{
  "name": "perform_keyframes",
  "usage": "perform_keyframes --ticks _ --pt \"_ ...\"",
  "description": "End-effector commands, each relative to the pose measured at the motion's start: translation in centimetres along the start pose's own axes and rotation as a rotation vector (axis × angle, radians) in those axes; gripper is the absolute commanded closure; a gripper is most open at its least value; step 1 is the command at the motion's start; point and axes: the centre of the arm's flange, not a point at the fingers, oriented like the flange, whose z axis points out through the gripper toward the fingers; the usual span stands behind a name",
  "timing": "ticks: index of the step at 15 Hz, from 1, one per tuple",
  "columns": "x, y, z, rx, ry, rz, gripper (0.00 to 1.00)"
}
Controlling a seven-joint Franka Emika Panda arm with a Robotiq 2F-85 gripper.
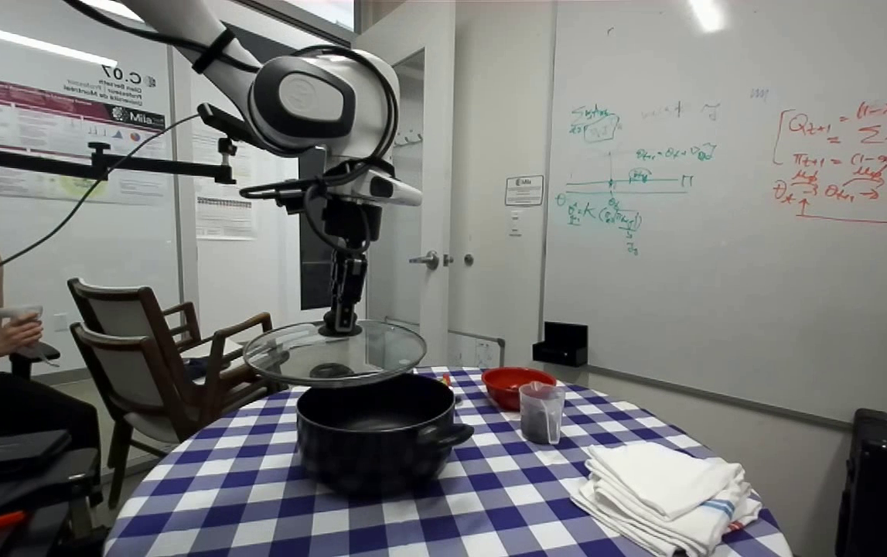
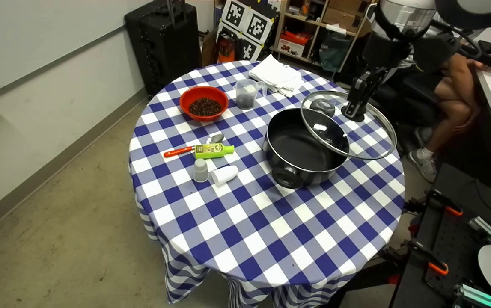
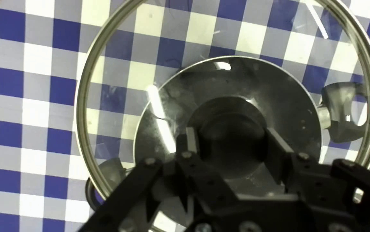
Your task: Pick up the lid from the table and put it on the pot.
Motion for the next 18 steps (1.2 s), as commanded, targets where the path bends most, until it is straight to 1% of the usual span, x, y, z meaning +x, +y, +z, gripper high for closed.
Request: perform_keyframes --ticks 1,5,8,11,18 --pt "0.7 -3.6 -0.3 -0.009 0.003 -0.041 0.75" --pt "1.6 -6.6 1.0 -0.044 -0.009 -0.086 0.75" --pt "2.4 -7.6 2.1 -0.041 -0.024 -0.110 0.75" --pt "3.7 -7.8 3.3 -0.043 -0.024 -0.110 0.75" --pt "6.5 -6.4 5.2 -0.056 -0.024 -0.082 0.75"
